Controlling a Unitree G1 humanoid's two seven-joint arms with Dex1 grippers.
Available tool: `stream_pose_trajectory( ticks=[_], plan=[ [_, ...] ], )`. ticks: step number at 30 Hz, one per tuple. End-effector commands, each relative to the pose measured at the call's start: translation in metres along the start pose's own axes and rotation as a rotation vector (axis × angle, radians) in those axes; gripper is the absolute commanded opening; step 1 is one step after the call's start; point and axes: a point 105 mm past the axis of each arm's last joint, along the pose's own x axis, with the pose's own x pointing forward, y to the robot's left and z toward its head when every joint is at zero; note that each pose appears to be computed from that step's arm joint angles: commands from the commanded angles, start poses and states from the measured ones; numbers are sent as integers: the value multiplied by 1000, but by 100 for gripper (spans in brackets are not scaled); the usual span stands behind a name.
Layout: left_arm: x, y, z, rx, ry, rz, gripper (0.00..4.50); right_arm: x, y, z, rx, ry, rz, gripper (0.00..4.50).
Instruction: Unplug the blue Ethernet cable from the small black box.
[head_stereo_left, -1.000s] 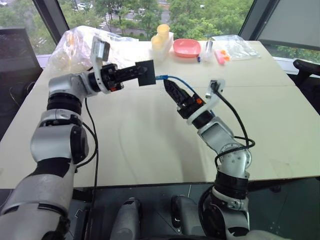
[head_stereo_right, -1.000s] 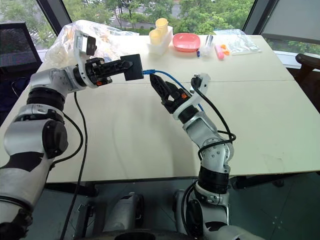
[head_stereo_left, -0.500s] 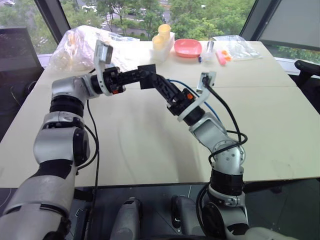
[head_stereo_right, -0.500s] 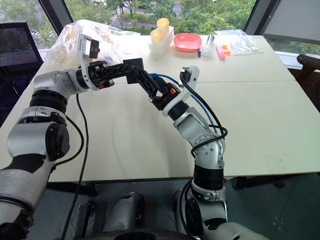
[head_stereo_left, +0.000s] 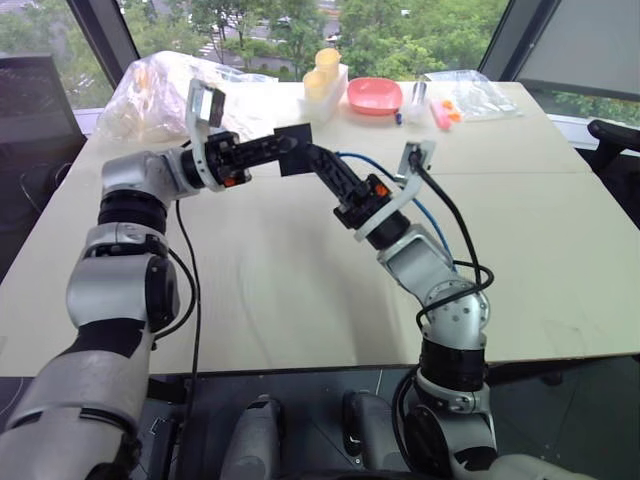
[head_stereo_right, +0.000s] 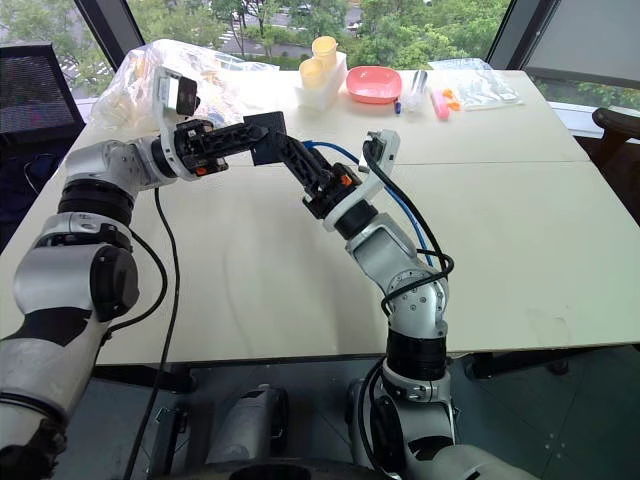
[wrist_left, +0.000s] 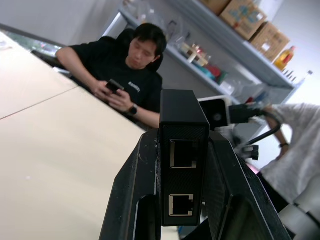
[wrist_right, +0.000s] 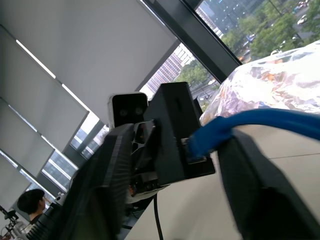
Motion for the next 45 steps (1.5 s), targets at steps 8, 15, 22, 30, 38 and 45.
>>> stream_pose_trajectory(
  ticks=[8,15,22,30,38,45],
  plan=[
    [0,-1,6,17,-10,14,53,2,48,2,36,-4,225,4],
    [-6,-2,11,44,-17,39,53,-1,41,9,38,-26,198,4],
    [-31,-5,17,72,4,103,53,-28,-5,51,-47,-111,30,4],
    [-31,19,-1,194,91,244,53,-42,-51,79,-141,-100,-171,4],
    [2,67,-18,499,71,509,53,-44,-128,115,-345,151,-558,4],
    [21,81,-26,634,24,602,53,-66,-192,155,-570,218,-894,4]
  ],
)
